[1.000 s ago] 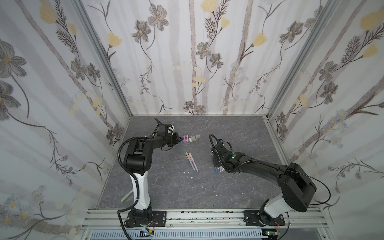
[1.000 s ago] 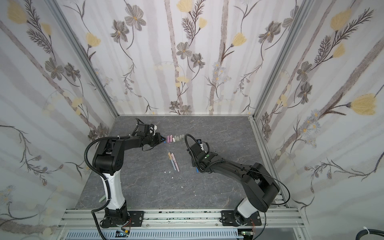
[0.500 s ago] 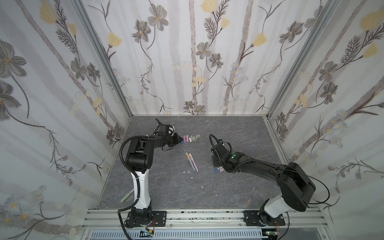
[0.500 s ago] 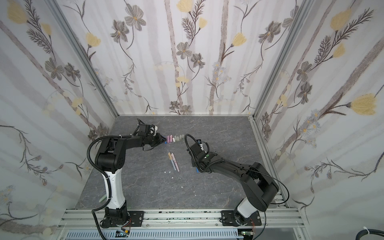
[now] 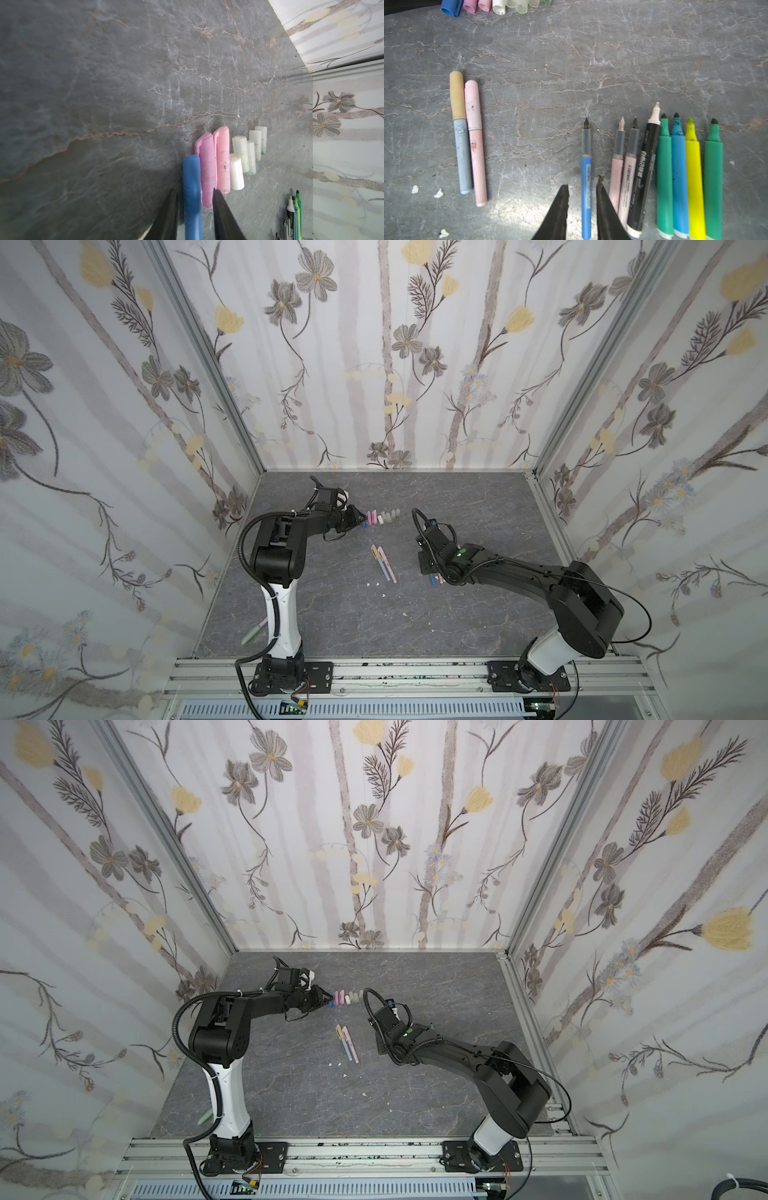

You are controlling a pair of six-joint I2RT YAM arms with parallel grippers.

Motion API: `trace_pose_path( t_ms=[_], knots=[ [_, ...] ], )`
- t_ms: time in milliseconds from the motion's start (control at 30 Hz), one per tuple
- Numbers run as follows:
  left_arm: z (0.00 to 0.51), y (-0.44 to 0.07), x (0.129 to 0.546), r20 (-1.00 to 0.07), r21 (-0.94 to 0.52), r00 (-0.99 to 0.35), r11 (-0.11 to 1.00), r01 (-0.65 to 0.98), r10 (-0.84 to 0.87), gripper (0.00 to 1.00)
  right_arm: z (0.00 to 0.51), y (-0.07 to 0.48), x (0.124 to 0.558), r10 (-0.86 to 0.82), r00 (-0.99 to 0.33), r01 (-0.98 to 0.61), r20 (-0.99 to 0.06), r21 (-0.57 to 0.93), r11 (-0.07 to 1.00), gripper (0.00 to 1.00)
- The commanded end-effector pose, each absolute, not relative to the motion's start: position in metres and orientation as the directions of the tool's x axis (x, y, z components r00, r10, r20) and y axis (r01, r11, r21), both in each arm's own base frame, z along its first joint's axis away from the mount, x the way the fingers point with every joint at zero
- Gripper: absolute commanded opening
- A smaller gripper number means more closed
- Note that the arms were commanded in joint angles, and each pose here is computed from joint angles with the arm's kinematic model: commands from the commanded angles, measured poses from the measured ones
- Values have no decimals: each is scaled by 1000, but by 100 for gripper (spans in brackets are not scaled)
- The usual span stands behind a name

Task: Open the pen caps
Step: 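Drop the blue cap by the pink caps while the right gripper moves on, then lower the right gripper onto the pink-capped pen and grasp it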

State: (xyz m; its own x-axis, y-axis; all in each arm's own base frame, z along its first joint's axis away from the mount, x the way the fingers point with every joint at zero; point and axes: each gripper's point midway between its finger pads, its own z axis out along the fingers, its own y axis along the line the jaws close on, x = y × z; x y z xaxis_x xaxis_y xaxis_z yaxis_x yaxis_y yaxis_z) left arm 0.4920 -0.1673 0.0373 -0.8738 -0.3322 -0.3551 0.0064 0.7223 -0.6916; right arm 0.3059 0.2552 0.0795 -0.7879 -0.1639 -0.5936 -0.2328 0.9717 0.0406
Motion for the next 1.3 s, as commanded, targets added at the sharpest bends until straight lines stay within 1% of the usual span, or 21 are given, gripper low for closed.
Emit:
trace_pose_path(
  t_ms=[0,300,567,833,1267],
  knots=[
    [50,-165,492,-385,-687,-862,726,29,-330,29,79,273,303,-191,-783,-276,-592,56,959,25],
    [74,-156,484,-411,-693,-843,720,43,-346,30,75,311,305,-234,-781,-341,-579,81,937,26],
    [109,-151,470,-448,-710,-816,700,75,-367,31,67,343,308,-272,-779,-391,-564,99,915,26],
    [138,-148,460,-478,-737,-788,665,119,-389,34,56,359,307,-307,-780,-420,-545,92,903,28],
    [158,-148,455,-495,-756,-770,636,153,-404,38,40,368,307,-343,-785,-438,-515,70,896,28]
  ],
)
